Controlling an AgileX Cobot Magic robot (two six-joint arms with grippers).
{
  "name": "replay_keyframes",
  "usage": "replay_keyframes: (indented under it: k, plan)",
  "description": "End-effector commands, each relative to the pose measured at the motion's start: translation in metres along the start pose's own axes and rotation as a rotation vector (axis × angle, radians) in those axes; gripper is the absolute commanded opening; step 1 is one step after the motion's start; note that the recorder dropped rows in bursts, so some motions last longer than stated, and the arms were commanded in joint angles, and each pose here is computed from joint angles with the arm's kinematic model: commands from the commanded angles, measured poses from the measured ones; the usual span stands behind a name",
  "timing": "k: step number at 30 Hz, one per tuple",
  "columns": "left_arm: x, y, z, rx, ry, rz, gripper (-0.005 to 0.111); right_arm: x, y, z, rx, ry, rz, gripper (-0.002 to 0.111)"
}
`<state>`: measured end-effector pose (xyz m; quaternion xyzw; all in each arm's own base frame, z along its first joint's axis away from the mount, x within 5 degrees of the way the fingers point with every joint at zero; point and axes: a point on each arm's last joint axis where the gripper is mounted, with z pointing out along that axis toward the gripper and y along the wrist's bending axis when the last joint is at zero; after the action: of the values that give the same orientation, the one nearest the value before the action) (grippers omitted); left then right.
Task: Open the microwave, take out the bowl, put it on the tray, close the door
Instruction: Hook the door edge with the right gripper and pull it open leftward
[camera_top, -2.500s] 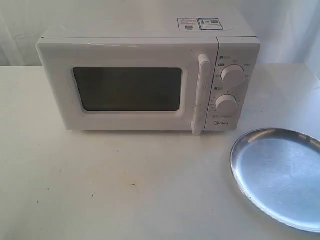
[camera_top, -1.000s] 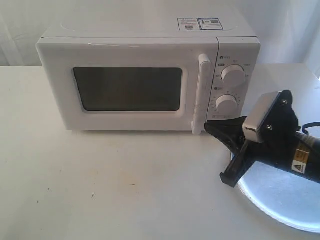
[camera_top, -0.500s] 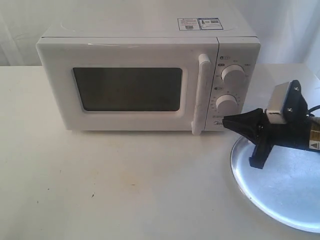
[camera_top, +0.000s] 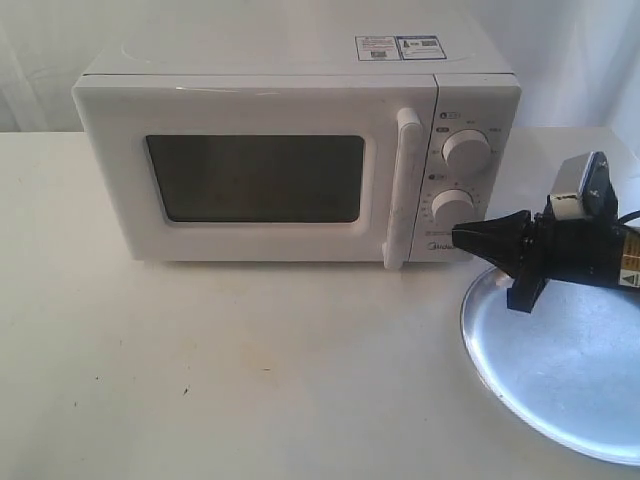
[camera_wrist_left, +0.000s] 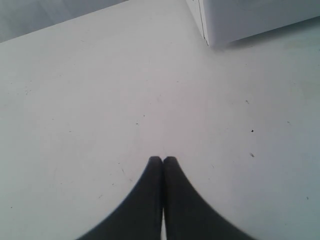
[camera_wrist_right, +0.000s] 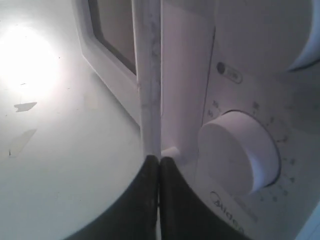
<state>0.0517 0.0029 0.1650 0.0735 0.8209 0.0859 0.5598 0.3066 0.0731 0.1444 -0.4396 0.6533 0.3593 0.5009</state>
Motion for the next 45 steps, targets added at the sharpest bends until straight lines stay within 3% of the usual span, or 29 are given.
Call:
replay_keyframes:
  k: [1,3,6,11,14,19,29,37,41,45]
  plan:
    - [-0.001,0.0,-0.001,0.003,-0.007,-0.008,0.0,-0.005,0.001,0.007,0.002,-0.037,0.012,0.002]
    - [-0.001,0.0,-0.001,0.003,-0.007,-0.008,0.0,-0.007,0.004,0.012,-0.006,-0.045,0.013,0.007]
    - [-0.001,0.0,-0.001,0.003,-0.007,-0.008,0.0,-0.01,0.012,0.022,-0.038,-0.048,0.008,0.024]
    - [-0.001,0.0,-0.001,0.003,-0.007,-0.008,0.0,-0.016,0.017,0.035,-0.029,-0.082,-0.002,0.071]
    - [-0.001,0.0,-0.001,0.003,-0.007,-0.008,0.0,-0.018,0.018,0.038,-0.016,-0.097,0.009,0.083]
    - [-0.001,0.0,-0.001,0.003,-0.007,-0.008,0.0,-0.022,0.017,0.042,0.024,-0.13,0.015,0.078]
    - [-0.001,0.0,-0.001,0.003,-0.007,-0.008,0.0,-0.026,0.032,0.068,0.032,-0.101,-0.132,0.059]
    - [-0.001,0.0,-0.001,0.003,-0.007,-0.008,0.0,-0.022,0.042,0.077,-0.006,-0.042,-0.221,0.002]
    - [-0.001,0.0,-0.001,0.003,-0.007,-0.008,0.0,-0.02,0.048,0.077,-0.068,-0.03,-0.267,0.0]
    - [-0.001,0.0,-0.001,0.003,-0.007,-0.008,0.0,-0.017,0.06,0.076,-0.227,-0.019,-0.369,0.0]
